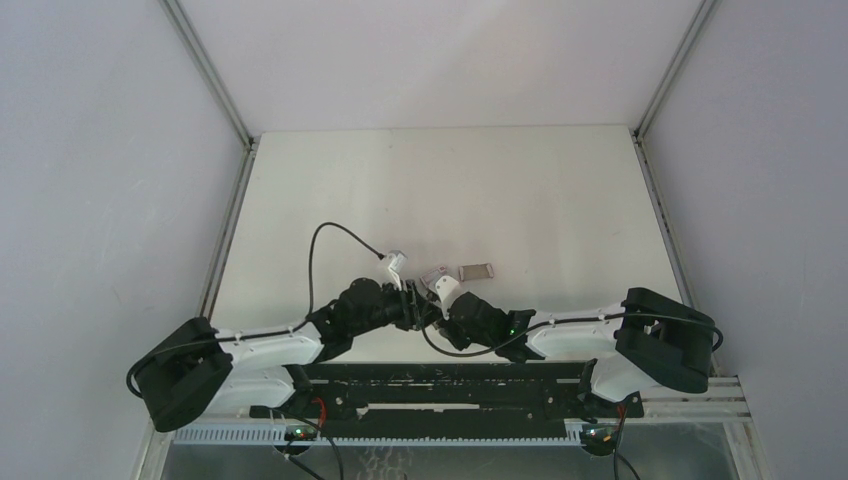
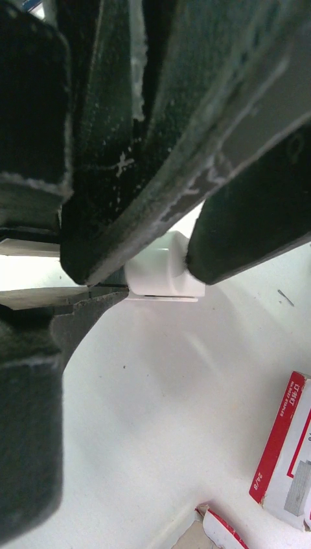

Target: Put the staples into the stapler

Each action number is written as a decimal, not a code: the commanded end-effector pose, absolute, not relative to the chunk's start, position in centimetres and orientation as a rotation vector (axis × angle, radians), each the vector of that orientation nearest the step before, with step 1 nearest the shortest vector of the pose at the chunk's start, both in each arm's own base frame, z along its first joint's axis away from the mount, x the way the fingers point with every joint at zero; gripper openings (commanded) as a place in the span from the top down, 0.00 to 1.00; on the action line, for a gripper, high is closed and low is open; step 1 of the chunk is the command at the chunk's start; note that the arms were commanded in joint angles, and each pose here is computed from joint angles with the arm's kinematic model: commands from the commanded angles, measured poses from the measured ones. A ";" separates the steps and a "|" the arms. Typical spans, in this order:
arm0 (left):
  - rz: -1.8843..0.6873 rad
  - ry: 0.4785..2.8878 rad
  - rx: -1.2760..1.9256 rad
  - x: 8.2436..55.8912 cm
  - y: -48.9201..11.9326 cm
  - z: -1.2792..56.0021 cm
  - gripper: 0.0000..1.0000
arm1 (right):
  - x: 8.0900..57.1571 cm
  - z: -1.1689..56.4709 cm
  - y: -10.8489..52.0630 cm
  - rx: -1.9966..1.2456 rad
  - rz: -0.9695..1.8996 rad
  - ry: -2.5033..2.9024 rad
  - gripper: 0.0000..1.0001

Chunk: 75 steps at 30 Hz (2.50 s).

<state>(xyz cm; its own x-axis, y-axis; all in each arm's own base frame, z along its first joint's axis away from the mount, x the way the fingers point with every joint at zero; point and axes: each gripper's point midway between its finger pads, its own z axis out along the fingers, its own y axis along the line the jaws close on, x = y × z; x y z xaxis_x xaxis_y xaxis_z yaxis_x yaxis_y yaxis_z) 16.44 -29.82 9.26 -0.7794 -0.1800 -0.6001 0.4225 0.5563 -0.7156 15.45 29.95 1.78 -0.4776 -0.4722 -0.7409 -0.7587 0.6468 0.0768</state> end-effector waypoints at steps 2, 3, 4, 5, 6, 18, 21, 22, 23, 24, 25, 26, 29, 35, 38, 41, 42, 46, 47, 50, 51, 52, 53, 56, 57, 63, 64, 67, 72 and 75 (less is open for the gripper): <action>-1.462 2.124 0.330 12.3 -32.1 10.3 0.56 | 15.3 1.0 30.6 -0.944 0.553 2.169 0.92; -1.465 2.135 0.323 12.2 -32.1 10.0 0.57 | 15.4 1.1 30.6 -0.942 0.554 2.168 0.92; -1.465 2.149 0.315 12.1 -32.1 9.6 0.58 | 15.4 1.1 30.6 -0.941 0.554 2.168 0.92; -1.472 2.157 0.307 12.0 -32.1 9.3 0.58 | 15.4 1.2 30.6 -0.940 0.553 2.167 0.92; -1.481 2.162 0.297 11.9 -32.1 9.1 0.58 | 15.4 1.3 30.6 -0.940 0.555 2.166 0.91; -1.271 2.100 0.227 14.8 -29.0 10.2 0.41 | 14.4 5.8 30.4 -0.931 0.661 2.071 0.47; -1.160 2.125 0.231 15.6 -27.6 10.0 0.36 | 14.5 6.9 29.8 -0.899 0.660 2.064 0.46; -1.127 2.129 0.228 15.9 -27.2 10.0 0.35 | 14.6 7.1 29.5 -0.882 0.649 2.069 0.45; -1.099 2.139 0.223 16.1 -26.8 9.8 0.33 | 14.6 7.2 29.4 -0.873 0.649 2.070 0.45; -1.077 2.152 0.216 16.3 -26.5 9.6 0.31 | 14.7 7.3 29.4 -0.867 0.646 2.070 0.45; -1.059 2.170 0.199 16.5 -26.1 9.2 0.29 | 14.8 7.2 29.4 -0.858 0.638 2.074 0.45; -1.050 2.187 0.172 16.8 -25.7 8.7 0.28 | 14.9 6.9 29.3 -0.855 0.624 2.081 0.45; -1.084 2.200 0.085 17.4 -24.9 8.1 0.23 | 15.3 6.0 29.7 -0.867 0.593 2.101 0.45; -1.117 2.196 0.017 17.7 -24.6 8.1 0.19 | 15.7 4.3 30.8 -0.916 0.546 2.114 0.47; -1.113 2.199 -0.012 17.8 -24.2 7.9 0.18 | 15.9 3.4 31.1 -0.940 0.520 2.123 0.49; -1.118 2.201 -0.028 17.8 -24.0 7.7 0.17 | 15.9 2.7 31.1 -0.958 0.495 2.135 0.52; -1.120 2.204 -0.033 17.8 -24.0 7.6 0.17 | 15.9 2.4 31.0 -0.964 0.489 2.141 0.54; -1.138 2.200 -0.051 17.8 -23.9 7.6 0.17 | 15.7 1.5 30.8 -0.985 0.468 2.158 0.68; -1.147 2.197 -0.057 17.8 -24.0 7.7 0.17 | 15.6 1.4 30.8 -0.990 0.466 2.157 0.73; -1.194 2.189 -0.082 17.6 -24.3 8.2 0.17 | 15.5 2.2 31.3 -0.998 0.493 2.132 0.86; -1.220 2.184 -0.091 17.5 -24.5 8.4 0.17 | 15.4 2.6 31.4 -0.996 0.506 2.118 0.88; -1.253 2.178 -0.103 17.3 -24.6 8.7 0.17 | 15.4 3.3 31.7 -0.993 0.524 2.100 0.91; -1.293 2.172 -0.126 17.1 -24.9 9.1 0.17 | 15.4 4.0 31.8 -0.991 0.540 2.079 0.93; -1.370 2.168 -0.161 16.5 -25.2 9.6 0.17 | 15.1 6.1 32.3 -0.982 0.614 2.005 0.96; -1.390 2.169 -0.174 16.3 -25.3 9.7 0.17 | 15.0 7.0 32.4 -0.977 0.642 1.976 0.96; -1.508 2.137 -0.214 15.7 -25.8 11.0 0.20 | 13.9 10.2 32.5 -0.988 0.758 1.853 0.98; -1.534 2.125 -0.216 15.6 -25.9 11.5 0.20 | 13.8 10.3 32.5 -0.995 0.764 1.846 0.98; -1.590 2.085 -0.205 15.5 -26.3 12.9 0.21 | 13.6 10.5 32.4 -1.009 0.769 1.835 0.98; -1.617 2.087 -0.179 15.2 -26.6 13.4 0.31 | 13.6 11.1 32.6 -1.008 0.774 1.811 0.99; -1.625 2.123 -0.158 14.8 -26.8 12.9 0.33 | 13.6 11.5 32.6 -1.005 0.778 1.796 0.98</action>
